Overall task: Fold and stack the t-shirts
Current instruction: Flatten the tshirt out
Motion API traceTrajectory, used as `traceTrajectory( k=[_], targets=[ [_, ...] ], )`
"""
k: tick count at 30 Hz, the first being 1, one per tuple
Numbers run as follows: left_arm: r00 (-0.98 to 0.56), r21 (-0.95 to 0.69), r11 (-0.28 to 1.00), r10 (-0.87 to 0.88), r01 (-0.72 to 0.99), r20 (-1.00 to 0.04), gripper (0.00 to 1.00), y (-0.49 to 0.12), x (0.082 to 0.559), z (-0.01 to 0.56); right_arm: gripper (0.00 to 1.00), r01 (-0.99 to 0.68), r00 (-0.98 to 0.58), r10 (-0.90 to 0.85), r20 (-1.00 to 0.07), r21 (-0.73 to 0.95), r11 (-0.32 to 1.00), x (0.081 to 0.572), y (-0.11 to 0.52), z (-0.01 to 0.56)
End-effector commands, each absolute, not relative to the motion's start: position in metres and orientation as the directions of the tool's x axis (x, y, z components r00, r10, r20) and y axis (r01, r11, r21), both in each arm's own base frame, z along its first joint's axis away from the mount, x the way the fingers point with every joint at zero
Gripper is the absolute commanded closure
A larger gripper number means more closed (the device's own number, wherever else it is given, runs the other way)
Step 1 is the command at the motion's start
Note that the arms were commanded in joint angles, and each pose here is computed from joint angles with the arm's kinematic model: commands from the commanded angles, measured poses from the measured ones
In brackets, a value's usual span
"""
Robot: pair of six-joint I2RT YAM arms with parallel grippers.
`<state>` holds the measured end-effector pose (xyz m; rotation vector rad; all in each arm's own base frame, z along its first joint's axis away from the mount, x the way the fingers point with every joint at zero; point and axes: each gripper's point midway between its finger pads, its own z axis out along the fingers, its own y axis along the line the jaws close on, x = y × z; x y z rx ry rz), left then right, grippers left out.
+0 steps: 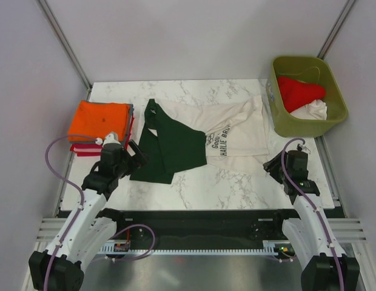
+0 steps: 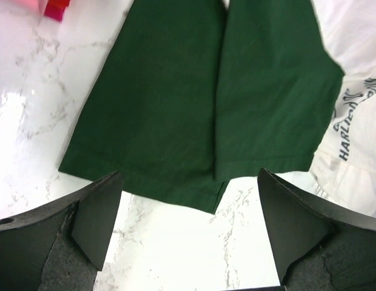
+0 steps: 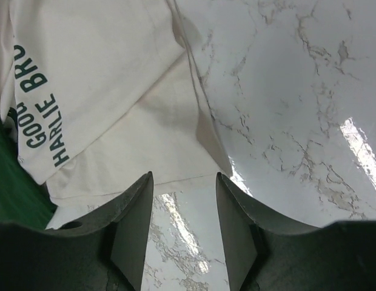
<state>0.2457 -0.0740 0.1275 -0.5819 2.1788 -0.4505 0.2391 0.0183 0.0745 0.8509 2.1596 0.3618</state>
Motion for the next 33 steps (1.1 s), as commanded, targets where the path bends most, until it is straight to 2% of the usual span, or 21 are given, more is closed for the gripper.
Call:
traceTrajectory(
  k=[1,7,16,29,33],
  targets=[
    [-0.602,-0.51,0.802,-0.581,-0.31,-0.548,0.0,-0.079,0.236,0.12,0.47,0.492,-0.481,0.683,-0.549,0.475,0.729,0.229,0.014,0.064],
    [-0.601,-0.533,0.791,-0.591,-0.3,-0.538,0.0,-0.083,0.235,0.121,0.55,0.531,-0.462,0.709,-0.532,0.474,0.702,0.227,0.012,0.058],
    [-0.573,-0.552,0.796,-0.58,-0.249,-0.579,0.0,-0.083,0.234,0.116,0.58,0.551,-0.461,0.728,-0.507,0.479,0.683,0.23,0.013,0.044],
    [-0.56,-0.487,0.766,-0.641,-0.421,-0.525,0.04,-0.065,0.227,0.089,0.56,0.575,-0.481,0.743,-0.465,0.473,0.668,0.235,0.016,0.019],
    [-0.562,-0.461,0.767,-0.641,-0.446,-0.523,0.04,-0.061,0.226,0.082,0.6,0.58,-0.494,0.757,-0.428,0.486,0.654,0.232,0.023,0.008]
  ],
)
